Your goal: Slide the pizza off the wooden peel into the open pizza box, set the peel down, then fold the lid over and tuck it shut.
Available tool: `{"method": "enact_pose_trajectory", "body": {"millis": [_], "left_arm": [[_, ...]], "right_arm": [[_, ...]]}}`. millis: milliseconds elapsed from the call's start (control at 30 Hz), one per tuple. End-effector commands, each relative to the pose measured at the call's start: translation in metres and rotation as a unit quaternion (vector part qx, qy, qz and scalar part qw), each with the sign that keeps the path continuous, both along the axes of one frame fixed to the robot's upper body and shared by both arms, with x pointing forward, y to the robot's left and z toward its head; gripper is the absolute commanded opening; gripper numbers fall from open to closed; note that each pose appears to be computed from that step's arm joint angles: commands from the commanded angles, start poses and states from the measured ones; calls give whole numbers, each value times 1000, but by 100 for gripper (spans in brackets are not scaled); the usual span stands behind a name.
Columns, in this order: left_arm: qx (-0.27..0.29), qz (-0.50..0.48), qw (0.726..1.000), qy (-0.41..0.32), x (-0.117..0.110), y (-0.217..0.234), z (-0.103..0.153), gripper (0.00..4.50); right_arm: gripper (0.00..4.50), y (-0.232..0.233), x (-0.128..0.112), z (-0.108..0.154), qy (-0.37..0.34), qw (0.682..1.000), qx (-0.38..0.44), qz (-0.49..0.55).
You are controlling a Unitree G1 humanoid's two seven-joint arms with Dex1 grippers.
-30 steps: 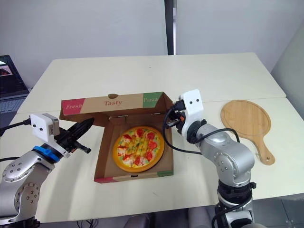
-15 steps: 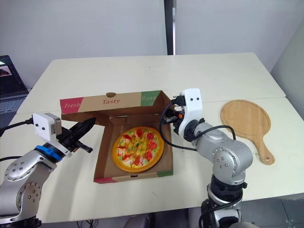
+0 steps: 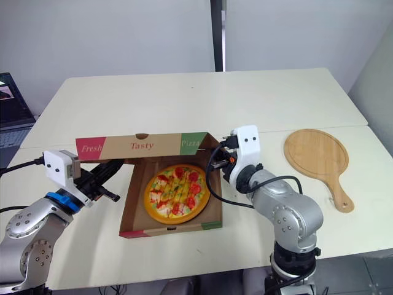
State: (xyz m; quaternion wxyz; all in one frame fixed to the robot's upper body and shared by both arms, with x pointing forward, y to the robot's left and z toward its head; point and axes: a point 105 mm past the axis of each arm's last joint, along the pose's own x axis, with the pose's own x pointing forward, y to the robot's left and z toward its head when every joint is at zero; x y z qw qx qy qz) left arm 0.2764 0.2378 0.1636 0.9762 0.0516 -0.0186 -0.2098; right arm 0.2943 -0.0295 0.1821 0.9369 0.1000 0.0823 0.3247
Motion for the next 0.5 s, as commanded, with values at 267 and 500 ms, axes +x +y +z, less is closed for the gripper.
{"method": "enact_pose_trajectory", "body": {"millis": [267,500], "left_arm": [[-8,-38,999,-2,-11,-16,0,2],[-2,-33,999,-3,-11,-12,0,0]], "right_arm": [[0,26,-20,-33,19,996,-15,82],[128,25,-19,-31,11,996,0,88]]}}
